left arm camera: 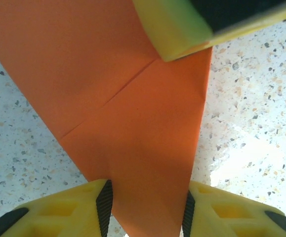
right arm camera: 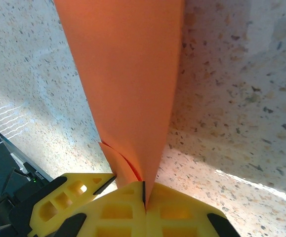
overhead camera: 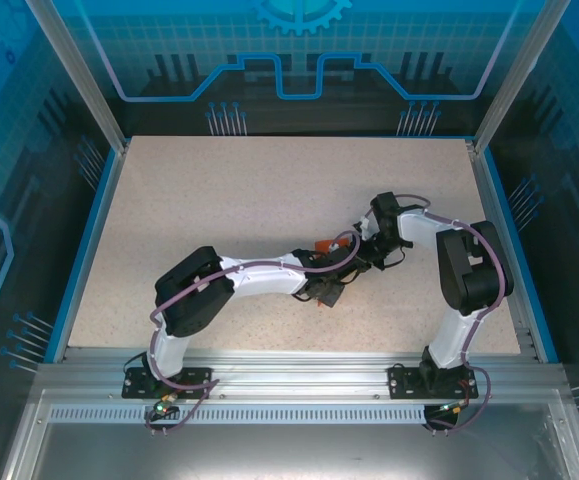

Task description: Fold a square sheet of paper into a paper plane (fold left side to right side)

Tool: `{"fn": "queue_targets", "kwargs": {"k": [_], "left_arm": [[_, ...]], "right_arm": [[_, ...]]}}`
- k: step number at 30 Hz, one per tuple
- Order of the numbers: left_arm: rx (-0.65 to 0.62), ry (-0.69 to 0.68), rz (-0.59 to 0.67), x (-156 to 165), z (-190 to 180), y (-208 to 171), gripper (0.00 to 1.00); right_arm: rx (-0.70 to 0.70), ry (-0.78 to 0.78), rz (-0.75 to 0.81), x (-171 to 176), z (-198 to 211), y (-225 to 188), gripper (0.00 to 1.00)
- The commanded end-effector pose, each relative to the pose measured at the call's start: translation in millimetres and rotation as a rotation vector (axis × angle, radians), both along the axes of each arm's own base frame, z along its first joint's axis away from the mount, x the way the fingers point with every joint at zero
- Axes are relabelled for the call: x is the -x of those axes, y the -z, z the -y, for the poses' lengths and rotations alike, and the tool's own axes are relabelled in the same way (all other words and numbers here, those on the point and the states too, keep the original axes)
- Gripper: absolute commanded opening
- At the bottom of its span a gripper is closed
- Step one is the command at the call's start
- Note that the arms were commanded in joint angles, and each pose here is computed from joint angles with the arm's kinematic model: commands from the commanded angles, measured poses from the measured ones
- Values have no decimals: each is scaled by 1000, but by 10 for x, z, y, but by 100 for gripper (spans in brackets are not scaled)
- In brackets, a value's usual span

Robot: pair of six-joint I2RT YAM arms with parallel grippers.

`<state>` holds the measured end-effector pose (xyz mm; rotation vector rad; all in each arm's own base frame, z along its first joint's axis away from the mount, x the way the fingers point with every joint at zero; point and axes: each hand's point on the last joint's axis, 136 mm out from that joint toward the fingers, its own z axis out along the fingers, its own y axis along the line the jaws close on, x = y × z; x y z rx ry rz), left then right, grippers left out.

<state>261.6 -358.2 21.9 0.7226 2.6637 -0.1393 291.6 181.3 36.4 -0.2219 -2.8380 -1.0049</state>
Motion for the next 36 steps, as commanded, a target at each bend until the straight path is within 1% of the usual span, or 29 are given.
{"fn": "queue_targets", "kwargs": {"k": [1,6,13,17,19,23,27,30,36], "left_arm": [[-12,57,13,44,124,1,43],[-12,66,26,56,135,-81,43],[-9,61,24,68,134,-57,33],[-9,59,19,78,127,-13,26],[-9,56,16,83,122,5,23],[-7,57,8,95,127,45,18],[-10,53,-1,105,113,105,17],[-9,52,-7,116,112,140,17],[-16,58,-18,131,110,200,20]], "right_arm": [[-18,-9,-13,-3,-86,-53,3],[-7,-11,-14,-10,-80,-40,3],[-3,-12,-12,-17,-84,-40,4],[-6,-14,-6,-27,-88,-57,7],[-8,-12,1,-32,-83,-78,10],[-38,19,29,-88,-59,-175,21],[-54,54,64,-161,51,-305,31],[-53,89,89,-196,185,-388,40],[-16,181,120,-229,540,-443,46]]}}
